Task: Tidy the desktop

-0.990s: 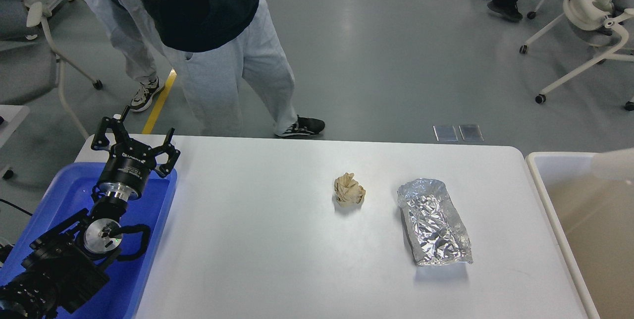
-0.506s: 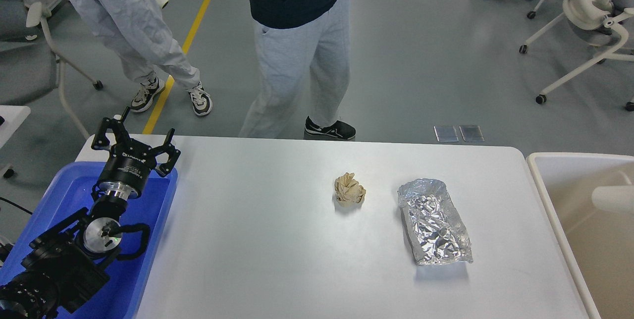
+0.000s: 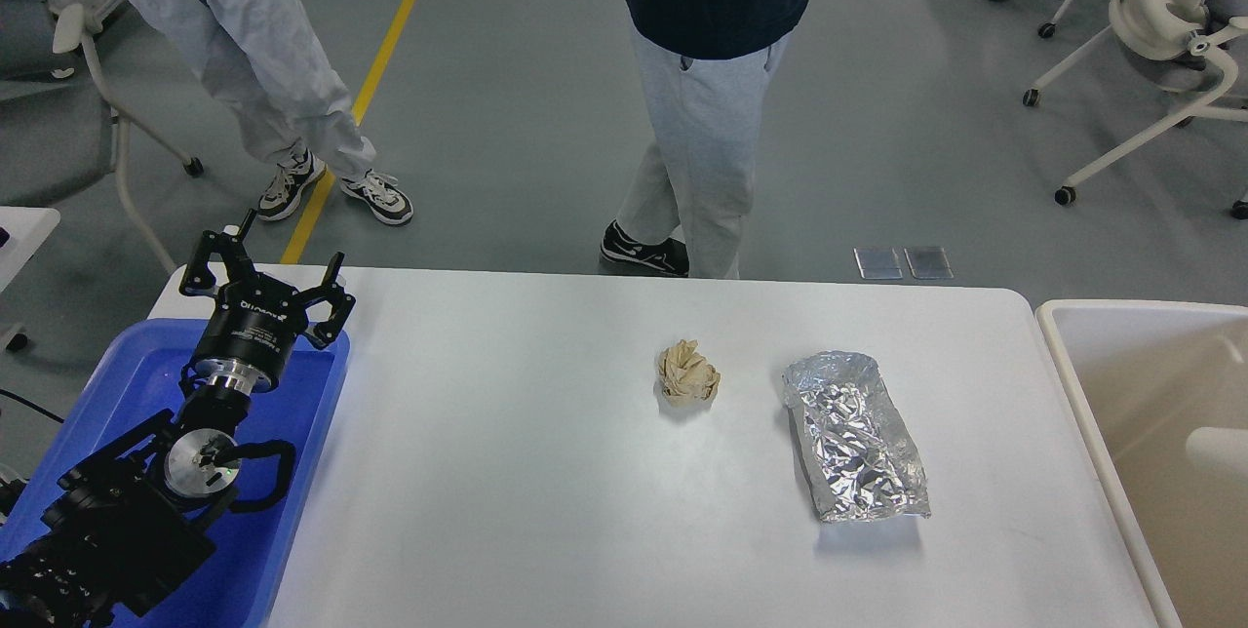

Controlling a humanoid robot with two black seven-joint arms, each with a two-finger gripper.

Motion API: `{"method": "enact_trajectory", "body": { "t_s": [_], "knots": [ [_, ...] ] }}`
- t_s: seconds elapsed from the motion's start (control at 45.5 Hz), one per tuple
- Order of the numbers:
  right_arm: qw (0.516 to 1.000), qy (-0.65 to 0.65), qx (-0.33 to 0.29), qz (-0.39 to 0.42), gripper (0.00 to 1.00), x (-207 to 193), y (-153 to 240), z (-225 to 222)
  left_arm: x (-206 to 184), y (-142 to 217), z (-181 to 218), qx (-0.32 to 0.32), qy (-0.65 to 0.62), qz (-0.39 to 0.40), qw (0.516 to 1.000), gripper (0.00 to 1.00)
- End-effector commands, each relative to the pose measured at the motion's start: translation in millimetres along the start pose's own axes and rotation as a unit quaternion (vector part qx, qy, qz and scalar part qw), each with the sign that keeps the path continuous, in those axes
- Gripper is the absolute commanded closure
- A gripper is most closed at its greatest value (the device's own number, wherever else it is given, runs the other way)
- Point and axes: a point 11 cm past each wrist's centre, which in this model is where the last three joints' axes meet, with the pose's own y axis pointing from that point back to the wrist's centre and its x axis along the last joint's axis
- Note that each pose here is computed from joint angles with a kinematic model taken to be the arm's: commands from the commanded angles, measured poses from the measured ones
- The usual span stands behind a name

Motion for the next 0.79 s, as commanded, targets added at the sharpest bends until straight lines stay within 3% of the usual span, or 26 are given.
{"method": "enact_trajectory", "body": {
  "t_s": [0.0, 0.132, 0.176, 0.198, 0.22, 0.264, 0.286, 0.418, 0.77],
  "knots": [
    [1.0, -0.006, -0.007, 0.019, 1.0, -3, 1, 8, 0, 0, 0, 0.0, 0.0, 0.0, 1.0, 0.0],
    [1.0, -0.007, -0.008, 0.013, 1.0, -9, 1, 9, 0, 0, 0, 0.0, 0.0, 0.0, 1.0, 0.0],
    [1.0, -0.007, -0.008, 0.013, 0.9, -9, 1, 9, 0, 0, 0, 0.0, 0.0, 0.0, 1.0, 0.0],
    [1.0, -0.007, -0.006, 0.015, 0.83, -8, 1, 8, 0, 0, 0, 0.0, 0.0, 0.0, 1.0, 0.0],
    [1.0, -0.007, -0.006, 0.017, 0.68, -7, 1, 8, 0, 0, 0, 0.0, 0.0, 0.0, 1.0, 0.0],
    [1.0, -0.006, -0.006, 0.018, 0.25, -6, 1, 7, 0, 0, 0, 0.0, 0.0, 0.0, 1.0, 0.0],
    [1.0, -0.006, -0.005, 0.021, 0.15, -5, 1, 6, 0, 0, 0, 0.0, 0.0, 0.0, 1.0, 0.0],
    [0.999, -0.004, -0.002, 0.042, 0.03, -1, 1, 3, 0, 0, 0, 0.0, 0.0, 0.0, 1.0, 0.0],
    [0.998, 0.004, 0.003, 0.063, 0.01, 8, 1, 1, 1, 1, 0, -0.001, 0.0, 0.002, 1.0, 0.0]
  ]
}}
